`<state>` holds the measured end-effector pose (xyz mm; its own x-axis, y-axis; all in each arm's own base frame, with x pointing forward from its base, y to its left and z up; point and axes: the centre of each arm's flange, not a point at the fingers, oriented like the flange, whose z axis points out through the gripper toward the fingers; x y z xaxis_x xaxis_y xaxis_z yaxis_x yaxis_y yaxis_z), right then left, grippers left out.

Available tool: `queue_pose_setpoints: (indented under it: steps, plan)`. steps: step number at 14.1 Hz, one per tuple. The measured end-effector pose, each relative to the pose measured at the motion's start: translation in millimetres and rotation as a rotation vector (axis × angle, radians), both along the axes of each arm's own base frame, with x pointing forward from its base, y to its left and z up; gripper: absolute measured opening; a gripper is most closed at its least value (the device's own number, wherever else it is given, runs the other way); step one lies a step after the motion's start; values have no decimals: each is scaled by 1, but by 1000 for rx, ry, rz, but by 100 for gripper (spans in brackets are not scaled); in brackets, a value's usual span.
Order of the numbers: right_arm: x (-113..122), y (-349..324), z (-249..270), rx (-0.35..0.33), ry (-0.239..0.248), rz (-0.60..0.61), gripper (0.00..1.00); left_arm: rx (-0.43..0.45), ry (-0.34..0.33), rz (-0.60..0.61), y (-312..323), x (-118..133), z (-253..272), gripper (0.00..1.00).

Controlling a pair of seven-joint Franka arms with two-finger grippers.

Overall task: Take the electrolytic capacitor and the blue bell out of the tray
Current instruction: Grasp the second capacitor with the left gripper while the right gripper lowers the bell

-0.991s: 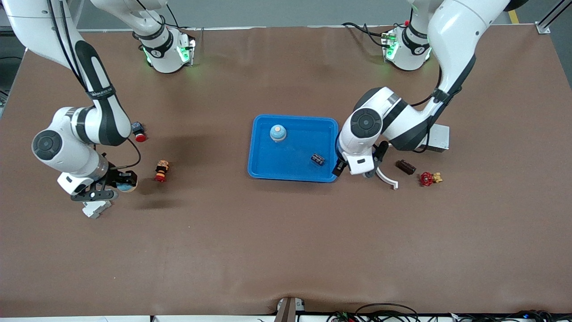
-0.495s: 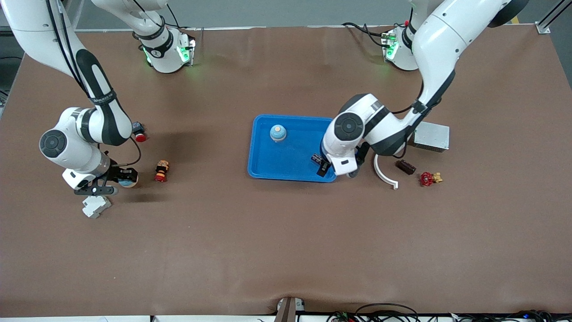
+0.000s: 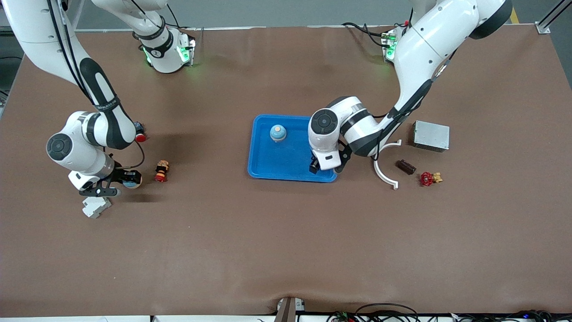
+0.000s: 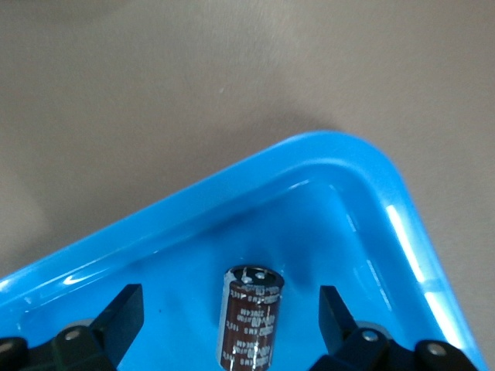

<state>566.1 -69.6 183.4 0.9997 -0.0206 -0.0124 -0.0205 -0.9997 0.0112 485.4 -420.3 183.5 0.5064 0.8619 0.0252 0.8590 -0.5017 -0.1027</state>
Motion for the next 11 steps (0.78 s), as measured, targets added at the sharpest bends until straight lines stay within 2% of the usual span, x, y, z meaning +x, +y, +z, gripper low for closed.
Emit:
queue_pose_setpoints:
  steps: [1, 2, 3, 6, 7, 8, 11]
  plan:
    - [0, 0, 0, 3, 0, -5, 64, 2, 3, -6, -2, -3, -4, 100]
    - [0, 0, 0, 4, 0, -7, 64, 3, 6, -11, -5, -6, -6, 93]
    - [0, 0, -1, 5, -1, -8, 69, 3, 7, -14, -6, -7, -6, 81]
    - [1, 0, -1, 4, -9, 8, 98, -1, 1, -14, -8, -6, -4, 49]
    - [1, 0, 0, 3, -14, 15, 100, -3, -1, -13, -8, -5, -3, 40]
    - [2, 0, 0, 2, -18, 24, 100, -4, -4, -11, -8, -3, -2, 34]
    - [8, 1, 7, 1, -35, 89, 100, -10, -28, -2, -7, 6, 10, 34]
